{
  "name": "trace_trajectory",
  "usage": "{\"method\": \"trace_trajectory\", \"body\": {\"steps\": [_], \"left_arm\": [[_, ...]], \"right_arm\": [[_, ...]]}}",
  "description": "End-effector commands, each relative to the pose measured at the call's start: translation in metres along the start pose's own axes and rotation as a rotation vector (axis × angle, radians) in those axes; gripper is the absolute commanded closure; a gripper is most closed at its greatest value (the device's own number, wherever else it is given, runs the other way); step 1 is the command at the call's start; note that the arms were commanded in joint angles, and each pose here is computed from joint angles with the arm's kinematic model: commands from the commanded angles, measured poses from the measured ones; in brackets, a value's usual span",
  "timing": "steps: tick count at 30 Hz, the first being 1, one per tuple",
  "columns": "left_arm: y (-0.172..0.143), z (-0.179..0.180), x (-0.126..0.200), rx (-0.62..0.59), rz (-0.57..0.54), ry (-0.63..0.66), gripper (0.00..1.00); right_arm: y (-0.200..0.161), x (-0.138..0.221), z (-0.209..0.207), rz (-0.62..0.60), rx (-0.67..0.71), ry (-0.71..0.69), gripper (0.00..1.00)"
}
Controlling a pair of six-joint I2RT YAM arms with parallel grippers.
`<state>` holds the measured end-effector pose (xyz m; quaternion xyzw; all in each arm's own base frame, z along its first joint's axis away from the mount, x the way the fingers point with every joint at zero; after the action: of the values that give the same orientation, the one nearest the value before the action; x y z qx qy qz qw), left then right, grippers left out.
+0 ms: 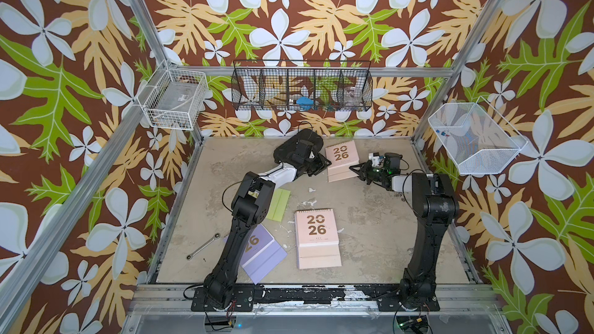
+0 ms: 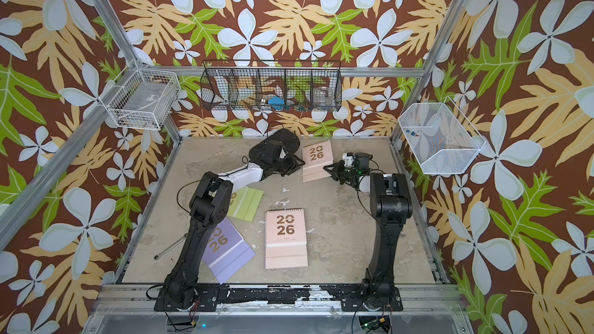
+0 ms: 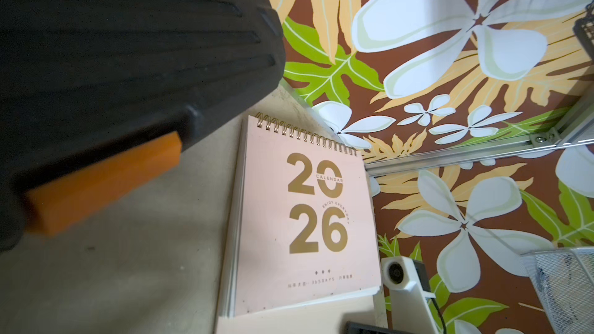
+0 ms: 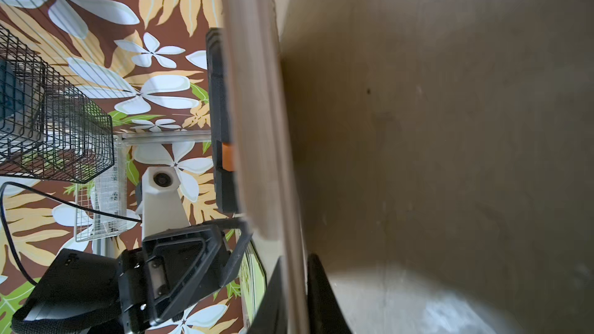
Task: Stack the calendars
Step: Pick up the calendar at the center of the board, then place the calendar at the calendar.
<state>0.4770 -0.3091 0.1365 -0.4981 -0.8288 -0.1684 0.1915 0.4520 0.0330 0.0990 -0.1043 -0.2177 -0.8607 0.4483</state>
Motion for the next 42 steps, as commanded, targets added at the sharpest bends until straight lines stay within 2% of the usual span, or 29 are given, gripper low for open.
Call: {"method": "trace_trajectory", "body": {"steps": [1,8,12,19,26,37,42], "left_arm": [[0.0,-0.007,0.01,0.012,0.001,-0.058,0.47],[-0.009,-0.003,0.02,0.044,0.019,-0.102,0.3],[-0.012,0.001,0.022,0.079,0.026,-0.147,0.27],[-0.017,0.004,0.017,0.09,0.048,-0.168,0.26],[-0.025,0.014,0.013,0.096,0.047,-0.119,0.25],[-0.037,0.023,0.007,0.163,0.072,-0.167,0.25],[-0.041,0.02,0.003,0.185,0.082,-0.198,0.3]], "right_arm": [[-0.006,0.01,0.003,0.004,0.014,0.0,0.88],[-0.026,0.039,0.001,-0.001,-0.049,0.032,0.91],[-0.038,0.05,0.001,0.008,-0.099,0.08,0.91],[-0.057,0.061,0.007,0.065,-0.127,0.12,0.91],[-0.062,0.068,0.014,0.068,-0.119,0.129,0.91],[-0.064,0.072,0.02,0.06,-0.162,0.186,0.91],[-0.068,0.074,0.022,0.063,-0.177,0.2,0.91]]}}
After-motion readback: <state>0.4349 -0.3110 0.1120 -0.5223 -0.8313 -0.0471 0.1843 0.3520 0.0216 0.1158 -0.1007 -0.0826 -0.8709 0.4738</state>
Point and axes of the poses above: each gripper's point midway between its finger pads, its own x axis back along the fingers, its own z axis along the line the jaws close on, y = z × x, the point moved 10 cm from there along x, back along the fingers, and after that the axes turned 9 degrees about x, right-handed, at the moved point
